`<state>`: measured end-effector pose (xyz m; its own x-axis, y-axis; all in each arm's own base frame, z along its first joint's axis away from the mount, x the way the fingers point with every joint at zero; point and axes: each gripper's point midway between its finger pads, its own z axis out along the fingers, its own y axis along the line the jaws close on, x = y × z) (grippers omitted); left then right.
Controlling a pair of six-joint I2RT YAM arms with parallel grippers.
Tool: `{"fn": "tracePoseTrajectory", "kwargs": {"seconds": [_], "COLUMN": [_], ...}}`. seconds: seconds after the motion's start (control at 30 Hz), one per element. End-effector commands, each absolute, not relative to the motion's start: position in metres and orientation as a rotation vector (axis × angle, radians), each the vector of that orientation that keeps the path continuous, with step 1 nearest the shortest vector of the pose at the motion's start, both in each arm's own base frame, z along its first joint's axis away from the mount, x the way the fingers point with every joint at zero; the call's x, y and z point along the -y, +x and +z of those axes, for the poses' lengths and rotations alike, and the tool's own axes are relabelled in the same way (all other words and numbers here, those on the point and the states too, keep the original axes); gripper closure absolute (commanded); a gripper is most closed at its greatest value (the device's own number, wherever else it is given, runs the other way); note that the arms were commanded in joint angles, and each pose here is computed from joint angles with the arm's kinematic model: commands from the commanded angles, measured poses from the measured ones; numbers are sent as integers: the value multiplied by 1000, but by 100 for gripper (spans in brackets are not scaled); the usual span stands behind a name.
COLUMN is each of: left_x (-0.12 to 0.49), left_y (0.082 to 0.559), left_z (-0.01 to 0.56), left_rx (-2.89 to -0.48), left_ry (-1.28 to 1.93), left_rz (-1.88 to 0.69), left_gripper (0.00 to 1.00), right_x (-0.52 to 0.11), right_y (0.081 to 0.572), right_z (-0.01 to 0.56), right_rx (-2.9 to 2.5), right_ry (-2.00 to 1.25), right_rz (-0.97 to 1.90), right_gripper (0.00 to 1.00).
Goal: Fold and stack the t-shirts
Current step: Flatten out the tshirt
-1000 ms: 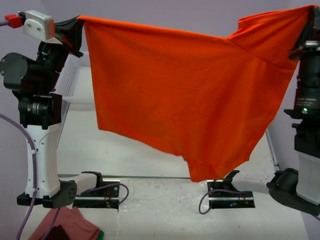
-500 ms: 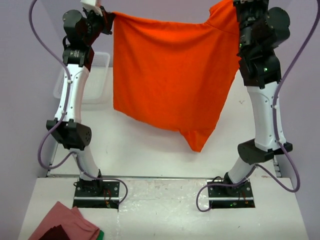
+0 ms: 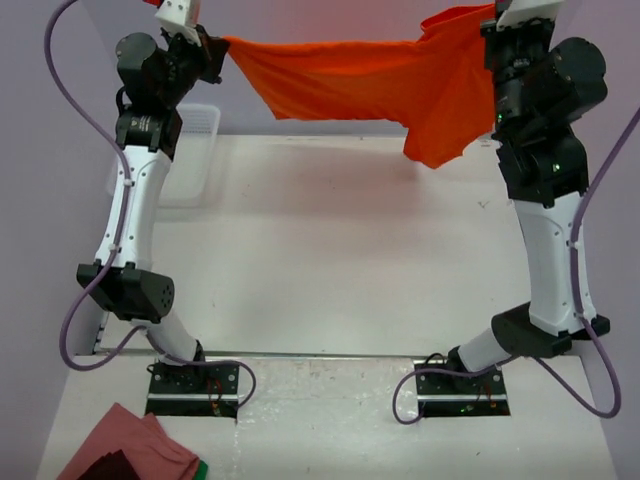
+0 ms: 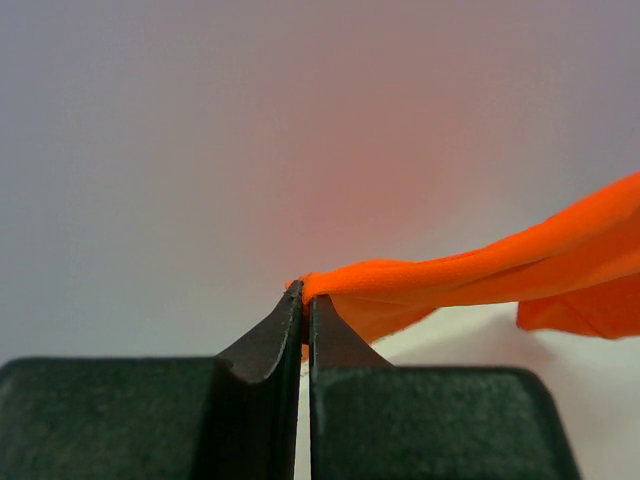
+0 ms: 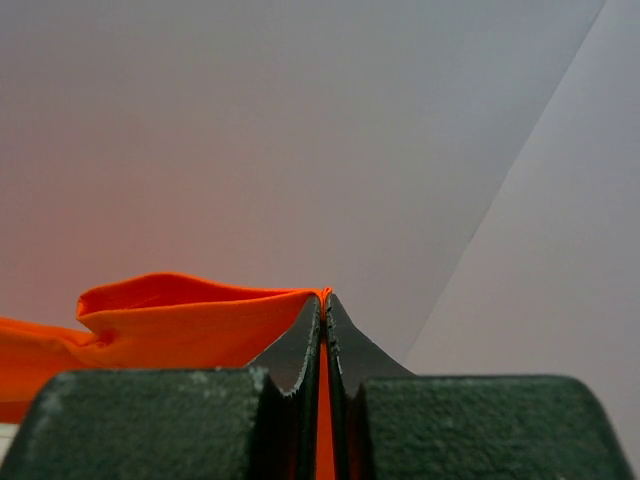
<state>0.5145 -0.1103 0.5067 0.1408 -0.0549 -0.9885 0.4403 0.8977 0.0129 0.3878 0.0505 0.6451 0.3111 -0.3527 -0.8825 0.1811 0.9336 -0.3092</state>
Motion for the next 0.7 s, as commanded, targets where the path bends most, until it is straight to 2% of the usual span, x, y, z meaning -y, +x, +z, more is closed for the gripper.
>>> {"fn": "tracePoseTrajectory", "kwargs": {"seconds": [0.0, 0.23, 0.37, 0.47, 0.67], "left_x": [113, 111, 109, 108, 117], "left_y": [465, 385, 349, 351, 413], "left_z": [554, 578, 600, 609, 590], "left_rx": [-1263, -1196, -1128, -1115, -1179], "left_ry": [343, 346, 352, 352, 367], "left_rz": [-365, -366, -365, -355, -353], "left_gripper": [100, 100, 100, 100, 100], "right_x": [-39, -35, -35, -46, -60], "right_y": [324, 244, 224, 235, 267], "right_z": [684, 708, 717, 718, 724], "right_rx": [-1082, -996, -964, -955, -941], "right_ry": [-99, -76, -71, -97, -102], "right_rz": [-312, -257, -230, -258, -267], "right_gripper": [100, 100, 100, 100, 100]}}
